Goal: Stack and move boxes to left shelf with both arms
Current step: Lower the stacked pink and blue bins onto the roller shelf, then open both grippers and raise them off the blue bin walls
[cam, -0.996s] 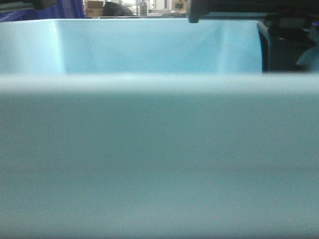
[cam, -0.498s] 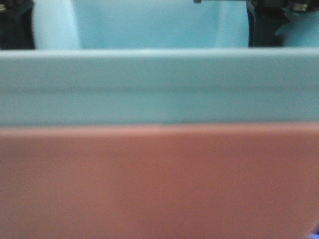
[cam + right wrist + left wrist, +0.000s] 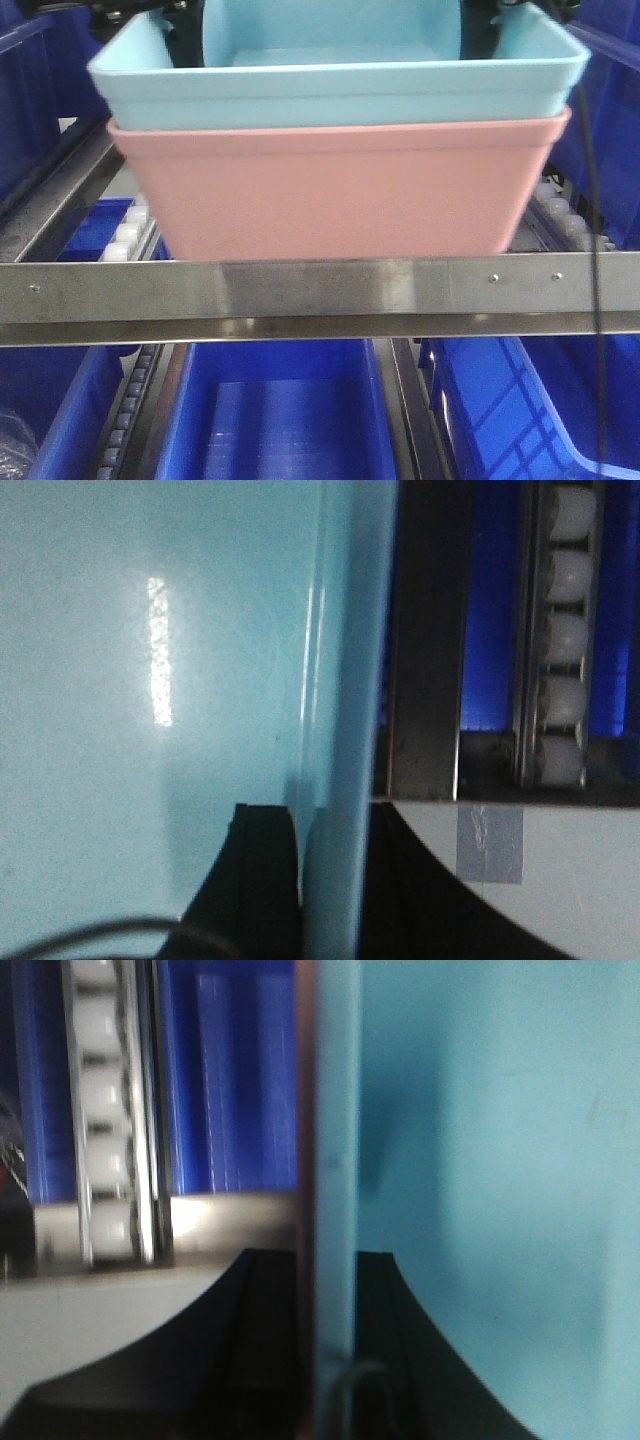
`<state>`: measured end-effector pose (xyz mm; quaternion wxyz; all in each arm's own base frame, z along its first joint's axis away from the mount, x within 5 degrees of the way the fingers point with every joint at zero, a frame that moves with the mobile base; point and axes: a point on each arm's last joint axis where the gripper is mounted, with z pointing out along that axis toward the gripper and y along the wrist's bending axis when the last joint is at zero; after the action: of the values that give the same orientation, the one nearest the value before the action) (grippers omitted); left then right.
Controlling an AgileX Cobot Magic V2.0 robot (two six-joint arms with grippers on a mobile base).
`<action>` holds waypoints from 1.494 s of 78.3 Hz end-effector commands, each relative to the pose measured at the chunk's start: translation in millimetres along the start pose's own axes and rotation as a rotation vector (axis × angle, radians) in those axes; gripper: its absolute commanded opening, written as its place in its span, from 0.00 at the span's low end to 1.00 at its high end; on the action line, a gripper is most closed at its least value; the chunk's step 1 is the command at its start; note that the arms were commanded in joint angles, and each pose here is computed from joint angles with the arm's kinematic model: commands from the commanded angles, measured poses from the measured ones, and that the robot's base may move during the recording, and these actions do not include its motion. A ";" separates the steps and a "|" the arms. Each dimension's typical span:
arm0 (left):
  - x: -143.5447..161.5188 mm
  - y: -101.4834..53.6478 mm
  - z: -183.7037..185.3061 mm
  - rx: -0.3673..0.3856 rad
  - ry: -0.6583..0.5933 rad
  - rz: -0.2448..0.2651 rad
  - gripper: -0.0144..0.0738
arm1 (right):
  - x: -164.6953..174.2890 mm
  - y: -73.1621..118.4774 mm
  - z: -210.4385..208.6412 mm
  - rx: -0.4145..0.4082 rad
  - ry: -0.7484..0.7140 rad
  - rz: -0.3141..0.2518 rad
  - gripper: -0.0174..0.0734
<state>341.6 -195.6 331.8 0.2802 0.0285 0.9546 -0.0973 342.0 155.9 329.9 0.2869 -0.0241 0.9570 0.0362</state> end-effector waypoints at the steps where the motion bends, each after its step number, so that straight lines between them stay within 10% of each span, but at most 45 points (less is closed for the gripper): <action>1: -37.1 0.8 -25.8 0.046 -0.188 0.006 0.16 | -32.6 -3.1 -20.0 -0.028 -0.193 -0.026 0.25; 71: -82.6 22.0 36.9 0.026 -0.286 -0.051 0.17 | -80.5 -13.5 59.8 -0.015 -0.272 0.006 0.26; 97: -80.7 23.0 37.0 0.014 -0.263 -0.052 0.58 | -82.0 -14.1 52.9 -0.013 -0.269 0.013 0.71; 111: -77.5 25.0 31.3 -0.007 -0.224 -0.057 0.55 | -83.4 -16.0 34.3 -0.017 -0.286 0.022 0.70; 117: -76.5 25.9 24.3 -0.014 -0.213 -0.059 0.35 | -83.4 -17.6 21.3 -0.015 -0.291 0.026 0.55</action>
<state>435.2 -182.3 294.7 0.3157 -0.0107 0.9455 -0.0792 439.1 151.1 299.6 0.3500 -0.0057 0.9360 0.0380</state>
